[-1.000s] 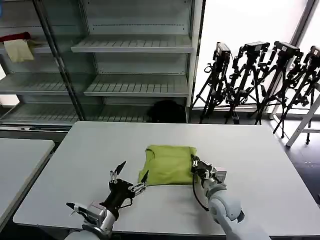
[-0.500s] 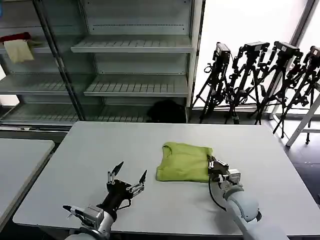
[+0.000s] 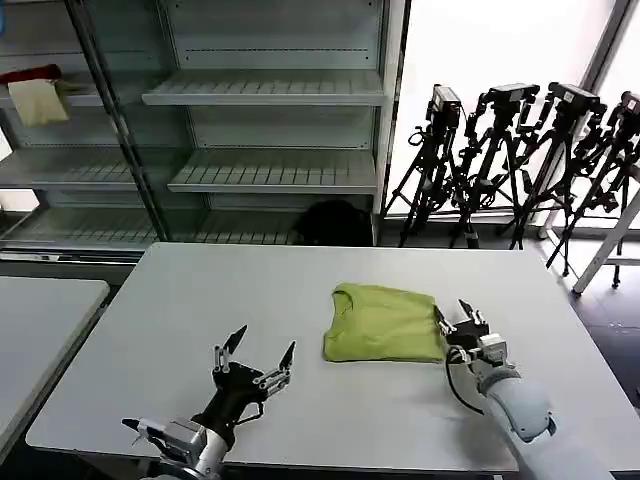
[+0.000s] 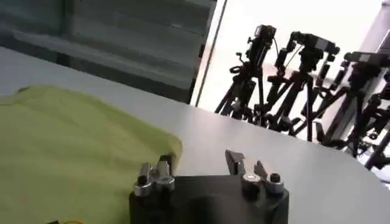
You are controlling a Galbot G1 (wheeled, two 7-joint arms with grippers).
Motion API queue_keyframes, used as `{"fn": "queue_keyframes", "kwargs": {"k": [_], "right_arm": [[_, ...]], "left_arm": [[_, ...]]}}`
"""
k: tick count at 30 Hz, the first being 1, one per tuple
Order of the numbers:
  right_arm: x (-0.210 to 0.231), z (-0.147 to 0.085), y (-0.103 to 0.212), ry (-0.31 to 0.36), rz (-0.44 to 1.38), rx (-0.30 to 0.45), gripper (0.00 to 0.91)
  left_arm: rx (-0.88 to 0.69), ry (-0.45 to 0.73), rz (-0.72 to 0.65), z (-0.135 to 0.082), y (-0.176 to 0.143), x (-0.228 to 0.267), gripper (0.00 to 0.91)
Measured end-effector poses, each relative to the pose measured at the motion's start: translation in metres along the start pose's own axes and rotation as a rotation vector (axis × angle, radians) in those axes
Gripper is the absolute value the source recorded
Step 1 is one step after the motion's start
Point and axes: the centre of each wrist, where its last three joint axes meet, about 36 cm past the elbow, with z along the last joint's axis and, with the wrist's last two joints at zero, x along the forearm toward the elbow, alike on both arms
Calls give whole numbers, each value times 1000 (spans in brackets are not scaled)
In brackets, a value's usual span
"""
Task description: Fold and organize the clothes.
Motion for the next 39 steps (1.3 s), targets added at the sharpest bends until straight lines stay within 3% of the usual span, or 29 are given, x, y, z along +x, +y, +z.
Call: {"fn": "queue_keyframes", "kwargs": {"k": [8,13,26,39], "right_arm": [[64,-24,-15,-74,62,-92,907],[123,-24,-9,-124,111,-140,907],[223,24,29,-208,212,-210,907],[258,55,36,-332,195,-252,907]], "left_arm": [[1,-10,-9,5,-10,7,907],[-6,-36,-29,15,-17,12,907],[7,-139,-85,64,-16,24,907],[36,-170,-114,86,-14,29,907]]}}
